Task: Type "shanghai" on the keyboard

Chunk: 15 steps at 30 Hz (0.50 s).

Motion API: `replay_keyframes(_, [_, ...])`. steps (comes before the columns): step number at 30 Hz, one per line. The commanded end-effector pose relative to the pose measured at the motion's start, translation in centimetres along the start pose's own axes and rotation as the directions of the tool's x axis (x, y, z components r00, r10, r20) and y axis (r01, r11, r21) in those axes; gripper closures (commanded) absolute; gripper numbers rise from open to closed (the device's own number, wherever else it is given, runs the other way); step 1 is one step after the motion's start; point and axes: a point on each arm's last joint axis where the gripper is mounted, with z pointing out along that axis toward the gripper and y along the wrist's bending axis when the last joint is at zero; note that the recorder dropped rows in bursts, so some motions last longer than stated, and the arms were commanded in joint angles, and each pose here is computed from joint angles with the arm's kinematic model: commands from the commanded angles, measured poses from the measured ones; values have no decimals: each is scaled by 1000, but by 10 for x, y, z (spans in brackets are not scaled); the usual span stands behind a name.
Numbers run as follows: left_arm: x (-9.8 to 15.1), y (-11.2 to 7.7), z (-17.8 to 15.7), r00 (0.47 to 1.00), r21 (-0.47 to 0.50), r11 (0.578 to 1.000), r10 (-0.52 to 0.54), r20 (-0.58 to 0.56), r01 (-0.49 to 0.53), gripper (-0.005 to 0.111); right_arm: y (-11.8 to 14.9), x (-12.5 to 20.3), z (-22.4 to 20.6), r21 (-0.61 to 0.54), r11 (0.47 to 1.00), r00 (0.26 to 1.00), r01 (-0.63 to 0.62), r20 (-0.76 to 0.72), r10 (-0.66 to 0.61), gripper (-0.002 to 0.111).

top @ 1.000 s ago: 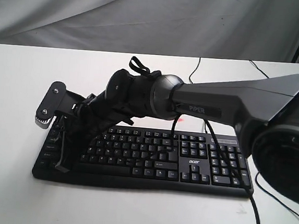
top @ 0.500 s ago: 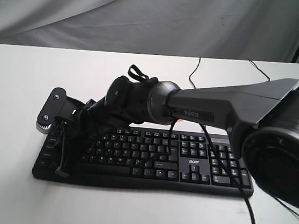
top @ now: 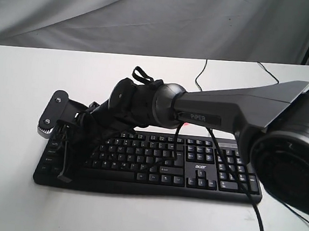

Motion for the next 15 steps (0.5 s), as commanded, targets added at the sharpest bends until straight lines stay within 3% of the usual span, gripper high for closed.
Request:
replay_keyframes(1, [2,0,1,1000,5,1000,-3,-5,3,106,-2,4,4,3,1000,1000,12,-11,-12,108])
replay_keyframes(15, [2,0,1,1000,5,1000,-3,-5,3,106,-6,-18,-30,13,998,998,65,25,-65,108])
